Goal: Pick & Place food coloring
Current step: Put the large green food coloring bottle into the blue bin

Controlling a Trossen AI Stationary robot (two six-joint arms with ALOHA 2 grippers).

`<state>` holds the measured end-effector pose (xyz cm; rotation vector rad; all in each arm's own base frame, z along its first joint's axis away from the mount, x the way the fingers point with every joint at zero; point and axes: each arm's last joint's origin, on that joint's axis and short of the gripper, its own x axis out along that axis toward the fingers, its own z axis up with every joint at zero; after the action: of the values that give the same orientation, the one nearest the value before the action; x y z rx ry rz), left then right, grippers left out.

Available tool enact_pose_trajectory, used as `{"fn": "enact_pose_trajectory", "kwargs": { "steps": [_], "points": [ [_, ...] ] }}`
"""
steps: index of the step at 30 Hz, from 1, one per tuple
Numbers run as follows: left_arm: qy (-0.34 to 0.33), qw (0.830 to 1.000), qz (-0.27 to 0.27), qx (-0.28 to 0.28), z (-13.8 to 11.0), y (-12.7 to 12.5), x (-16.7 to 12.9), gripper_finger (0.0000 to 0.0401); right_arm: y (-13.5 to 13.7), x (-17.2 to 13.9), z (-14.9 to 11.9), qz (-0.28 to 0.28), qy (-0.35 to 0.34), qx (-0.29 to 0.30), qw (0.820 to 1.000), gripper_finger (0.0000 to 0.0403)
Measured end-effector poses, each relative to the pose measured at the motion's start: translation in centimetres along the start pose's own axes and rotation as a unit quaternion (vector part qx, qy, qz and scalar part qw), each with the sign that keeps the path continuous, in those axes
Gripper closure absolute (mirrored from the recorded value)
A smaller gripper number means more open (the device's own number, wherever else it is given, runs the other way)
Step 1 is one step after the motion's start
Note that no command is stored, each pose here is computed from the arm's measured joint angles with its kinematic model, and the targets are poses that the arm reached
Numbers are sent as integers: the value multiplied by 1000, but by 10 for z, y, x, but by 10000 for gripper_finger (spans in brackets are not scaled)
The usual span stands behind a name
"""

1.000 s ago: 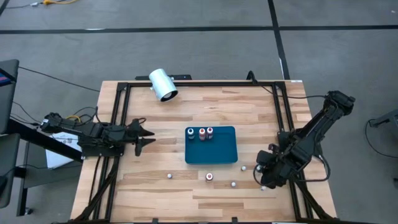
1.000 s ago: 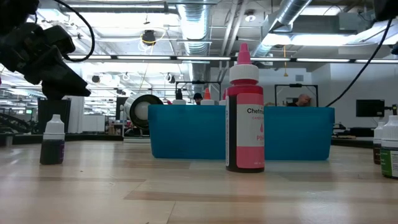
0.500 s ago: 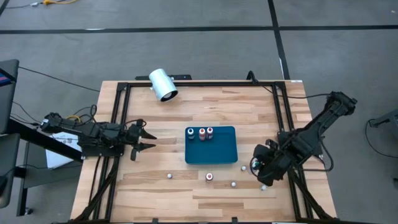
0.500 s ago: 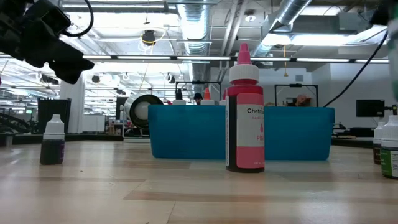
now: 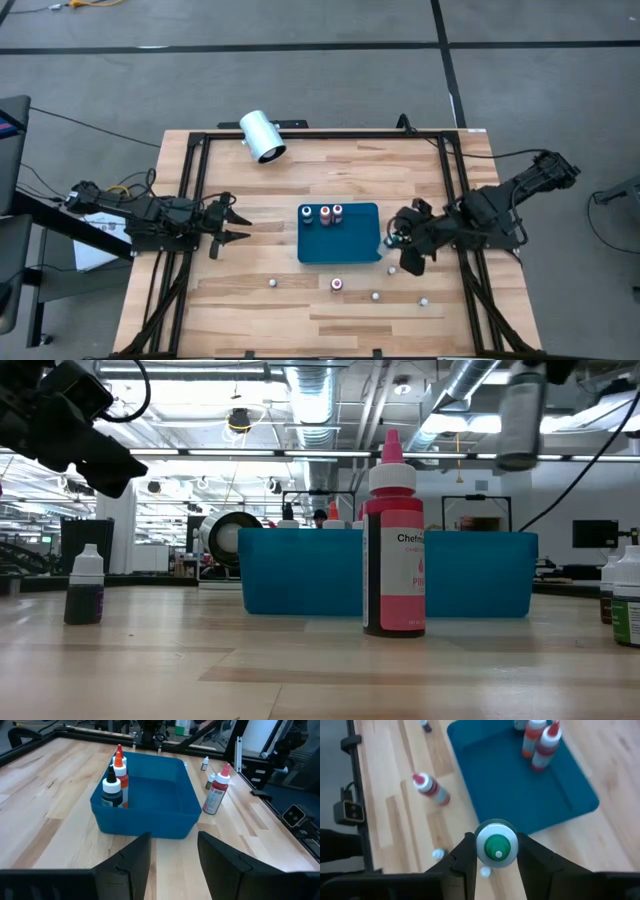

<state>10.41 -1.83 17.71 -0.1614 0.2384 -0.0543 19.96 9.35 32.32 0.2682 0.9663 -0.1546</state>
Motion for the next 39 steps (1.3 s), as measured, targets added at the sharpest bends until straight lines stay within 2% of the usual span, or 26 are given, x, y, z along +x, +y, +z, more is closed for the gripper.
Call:
{"fn": "enact_pose_trajectory", "kwargs": {
  "steps": [11,24,33,39],
  "points": [
    [4,1000,-20,0,0,-1,0,247,-23,7,25,-20,-35,-16,999,300],
    [4,1000,-19,0,0,-1,0,248,-30,13,32,-16,-27,-14,999,300],
    [2,1000,-20,3,0,-1,0,248,-38,62,47,-56,26,-31,998,300],
    [3,1000,-20,3,0,-1,0,248,-47,93,61,-38,37,-60,997,300]
  ]
}}
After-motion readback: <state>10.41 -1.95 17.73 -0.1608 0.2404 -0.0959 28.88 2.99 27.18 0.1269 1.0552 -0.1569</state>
